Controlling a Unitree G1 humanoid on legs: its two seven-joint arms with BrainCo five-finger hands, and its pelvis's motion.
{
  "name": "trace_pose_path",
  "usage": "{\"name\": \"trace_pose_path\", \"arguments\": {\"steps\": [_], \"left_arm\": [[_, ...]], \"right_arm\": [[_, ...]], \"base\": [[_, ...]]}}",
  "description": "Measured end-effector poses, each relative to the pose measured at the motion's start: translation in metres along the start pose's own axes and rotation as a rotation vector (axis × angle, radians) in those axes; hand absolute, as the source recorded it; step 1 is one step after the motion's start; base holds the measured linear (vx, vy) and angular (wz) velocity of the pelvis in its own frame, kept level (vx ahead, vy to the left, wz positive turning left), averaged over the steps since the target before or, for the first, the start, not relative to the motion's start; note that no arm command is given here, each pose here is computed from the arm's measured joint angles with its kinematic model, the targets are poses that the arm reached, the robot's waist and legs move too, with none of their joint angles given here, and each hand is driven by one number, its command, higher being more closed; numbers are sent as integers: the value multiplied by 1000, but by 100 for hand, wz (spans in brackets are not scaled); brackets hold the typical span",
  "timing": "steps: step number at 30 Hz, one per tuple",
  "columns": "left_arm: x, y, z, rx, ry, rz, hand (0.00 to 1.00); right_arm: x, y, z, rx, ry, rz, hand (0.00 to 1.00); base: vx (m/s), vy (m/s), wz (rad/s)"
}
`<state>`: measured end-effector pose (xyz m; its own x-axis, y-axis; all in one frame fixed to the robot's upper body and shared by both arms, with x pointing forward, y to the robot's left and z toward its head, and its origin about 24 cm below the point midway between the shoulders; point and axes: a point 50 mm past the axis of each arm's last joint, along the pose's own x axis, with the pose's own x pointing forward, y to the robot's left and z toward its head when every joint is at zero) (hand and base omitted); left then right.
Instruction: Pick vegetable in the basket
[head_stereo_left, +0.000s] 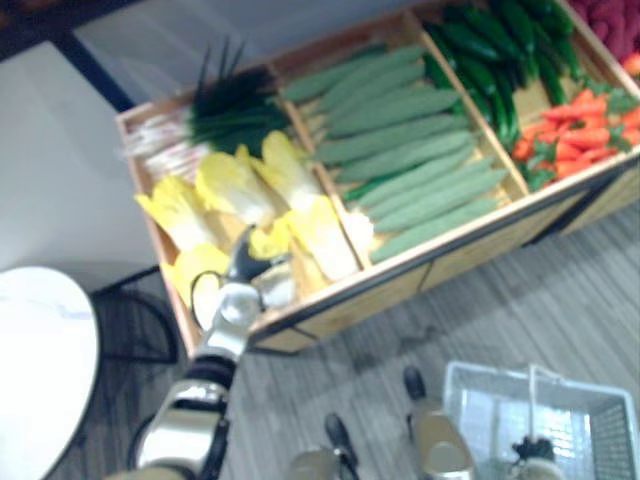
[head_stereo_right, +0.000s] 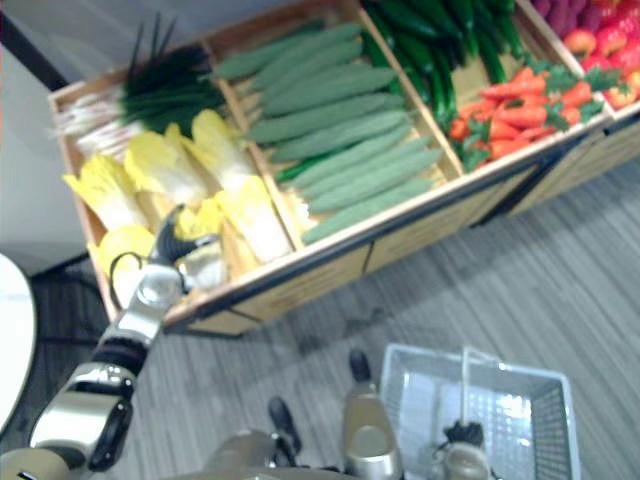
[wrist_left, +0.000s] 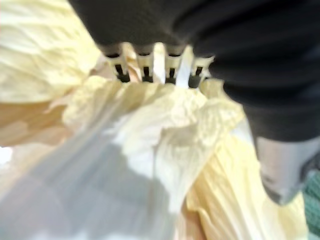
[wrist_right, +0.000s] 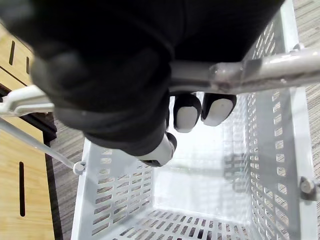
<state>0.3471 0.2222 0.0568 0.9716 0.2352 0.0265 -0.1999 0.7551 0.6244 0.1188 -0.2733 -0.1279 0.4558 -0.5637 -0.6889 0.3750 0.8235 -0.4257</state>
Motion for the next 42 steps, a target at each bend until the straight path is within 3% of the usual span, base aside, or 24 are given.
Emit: {"name": "trace_pose_path", "arguments": {"steps": [1,24,29,34,38,42], "left_arm": [[3,0,6,7,-18,3,100],[5,-10,9,115,-14,-37,100],[-7,6,-9,126,1,14,100],[-43,34,-20,90,-42,151,100],[-52,47,18,25,-206,285,100],[-60,36,51,15,-372,262,100]], "right_arm": [[1,0,4,3,-13,-5,100],[5,-9,0,-18,35,-34,100],[4,-9,-5,-35,44,-29,100],[0,-5,-5,-90,6,16,100],[-3,-8,10,-57,-78,0,100],[-6,-7,27,-42,-161,-3,100]], "base": [[-39,-3,-21],[24,5,4],[38,-35,-1],[41,-30,-57],[-36,93,-29],[-43,109,-58]]}}
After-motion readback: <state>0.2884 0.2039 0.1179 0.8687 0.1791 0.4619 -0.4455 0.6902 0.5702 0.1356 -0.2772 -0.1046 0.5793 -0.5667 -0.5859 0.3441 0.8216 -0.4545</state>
